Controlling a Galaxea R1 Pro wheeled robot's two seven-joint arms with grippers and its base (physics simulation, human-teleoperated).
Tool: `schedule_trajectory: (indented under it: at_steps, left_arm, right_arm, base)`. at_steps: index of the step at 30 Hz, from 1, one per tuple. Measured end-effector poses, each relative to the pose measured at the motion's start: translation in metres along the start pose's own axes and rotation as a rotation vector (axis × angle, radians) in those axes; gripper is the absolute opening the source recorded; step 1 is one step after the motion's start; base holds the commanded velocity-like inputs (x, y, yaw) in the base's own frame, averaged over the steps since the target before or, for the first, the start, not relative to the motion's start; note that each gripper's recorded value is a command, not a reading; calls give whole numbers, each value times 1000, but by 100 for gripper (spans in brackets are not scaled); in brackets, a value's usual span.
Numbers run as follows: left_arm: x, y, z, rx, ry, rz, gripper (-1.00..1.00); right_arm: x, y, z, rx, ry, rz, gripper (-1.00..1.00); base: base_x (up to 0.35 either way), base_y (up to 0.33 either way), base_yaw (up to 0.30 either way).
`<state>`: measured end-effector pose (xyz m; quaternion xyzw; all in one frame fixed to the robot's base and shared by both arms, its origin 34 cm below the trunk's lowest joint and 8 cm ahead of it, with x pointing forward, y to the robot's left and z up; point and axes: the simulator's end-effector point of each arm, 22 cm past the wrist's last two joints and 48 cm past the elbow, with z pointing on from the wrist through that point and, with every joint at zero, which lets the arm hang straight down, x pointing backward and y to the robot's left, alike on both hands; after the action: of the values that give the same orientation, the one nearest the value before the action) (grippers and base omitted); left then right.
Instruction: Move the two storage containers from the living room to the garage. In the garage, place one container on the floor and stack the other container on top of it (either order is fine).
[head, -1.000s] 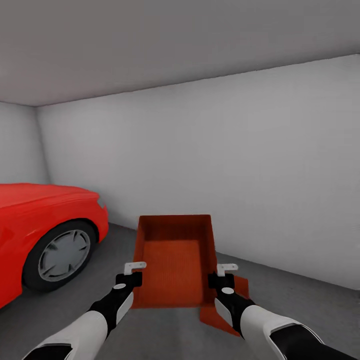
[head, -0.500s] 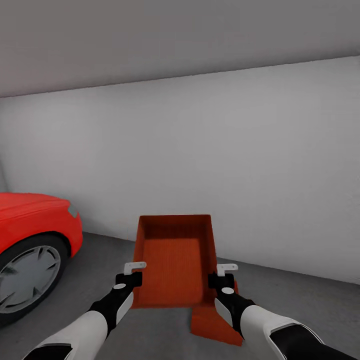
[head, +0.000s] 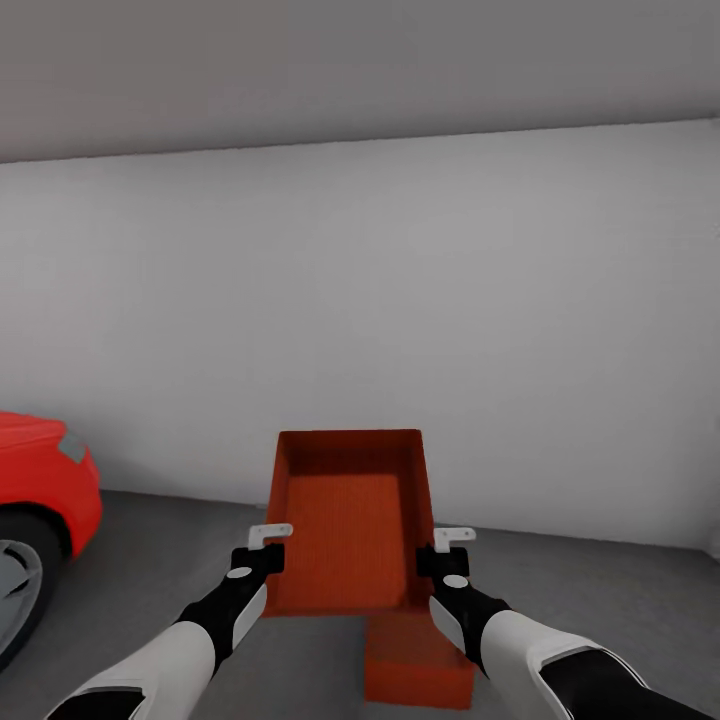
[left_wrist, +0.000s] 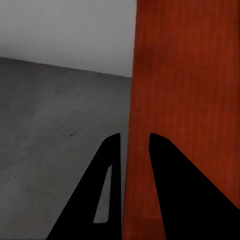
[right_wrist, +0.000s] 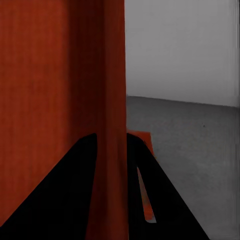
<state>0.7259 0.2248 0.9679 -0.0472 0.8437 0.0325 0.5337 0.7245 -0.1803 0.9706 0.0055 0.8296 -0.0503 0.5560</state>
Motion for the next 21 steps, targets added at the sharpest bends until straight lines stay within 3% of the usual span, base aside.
schedule_trajectory:
  at_steps: [14,21]
  left_arm:
    - [0,0,0,0,-1,0,-100]
    - [0,0,0,0,-2,0,-100]
  right_arm:
    - [0,0,0,0,-2,1,-100]
    - [-1,0,0,1,-3,1,-100]
  base:
    - [317,104,-275]
    - [321,30,-78]
